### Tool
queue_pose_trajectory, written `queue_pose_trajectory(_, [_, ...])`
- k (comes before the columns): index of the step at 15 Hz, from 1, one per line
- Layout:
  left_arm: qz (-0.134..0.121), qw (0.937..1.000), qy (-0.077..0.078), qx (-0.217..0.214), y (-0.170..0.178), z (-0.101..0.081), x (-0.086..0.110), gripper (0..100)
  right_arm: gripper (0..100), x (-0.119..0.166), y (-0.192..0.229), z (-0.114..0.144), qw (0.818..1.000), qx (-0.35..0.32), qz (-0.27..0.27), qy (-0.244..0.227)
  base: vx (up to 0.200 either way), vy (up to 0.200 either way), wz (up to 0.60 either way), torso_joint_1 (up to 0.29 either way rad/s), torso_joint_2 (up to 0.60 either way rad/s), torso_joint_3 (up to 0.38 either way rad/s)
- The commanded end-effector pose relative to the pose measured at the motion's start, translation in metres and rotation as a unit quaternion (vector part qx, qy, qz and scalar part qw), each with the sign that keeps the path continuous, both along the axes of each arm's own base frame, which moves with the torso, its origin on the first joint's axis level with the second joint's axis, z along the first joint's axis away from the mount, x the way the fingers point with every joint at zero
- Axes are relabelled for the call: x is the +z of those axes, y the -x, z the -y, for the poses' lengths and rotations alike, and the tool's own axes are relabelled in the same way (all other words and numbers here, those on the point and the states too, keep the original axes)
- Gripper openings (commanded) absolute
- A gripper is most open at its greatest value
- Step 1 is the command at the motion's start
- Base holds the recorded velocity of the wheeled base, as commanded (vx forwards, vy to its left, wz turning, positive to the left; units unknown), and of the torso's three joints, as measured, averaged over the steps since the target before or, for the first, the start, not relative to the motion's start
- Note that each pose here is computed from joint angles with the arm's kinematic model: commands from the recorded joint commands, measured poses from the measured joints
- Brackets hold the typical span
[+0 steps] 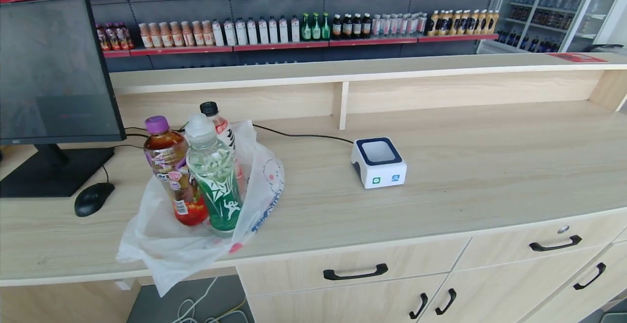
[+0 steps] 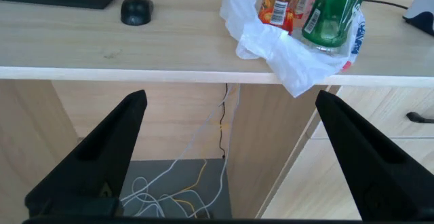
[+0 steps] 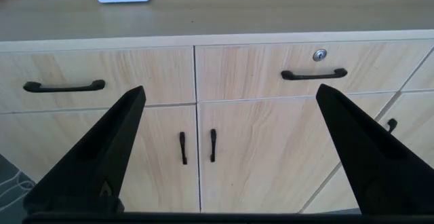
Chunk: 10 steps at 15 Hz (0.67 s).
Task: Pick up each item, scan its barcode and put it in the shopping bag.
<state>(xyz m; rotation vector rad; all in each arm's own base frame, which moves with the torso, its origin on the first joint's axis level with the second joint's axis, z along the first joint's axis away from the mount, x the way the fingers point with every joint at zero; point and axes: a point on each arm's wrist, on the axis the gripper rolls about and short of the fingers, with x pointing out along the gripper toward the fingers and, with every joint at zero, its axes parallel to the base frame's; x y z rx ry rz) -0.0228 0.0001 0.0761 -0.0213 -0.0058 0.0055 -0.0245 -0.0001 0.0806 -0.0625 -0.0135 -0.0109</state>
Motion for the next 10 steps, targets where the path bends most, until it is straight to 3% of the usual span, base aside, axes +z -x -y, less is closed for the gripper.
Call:
queue_pose_trajectory(1, [-0.001,1.0,0.0,0.0,-0.0001,0.0,0.0,100,100,0.0,0.0,0.0,1.0,0.001,0.0,0.0,0.0,-0.2,0.0,-0.002,0.01,0.002])
queue_pose_trajectory(10, [-0.001,1.0,-0.003,0.0,-0.0001,0.0,-0.0001,100,100,0.0,0.0001,0.0,1.0,0.001,-0.002,0.0,0.0,-0.2,0.0,0.001,0.0,0.001])
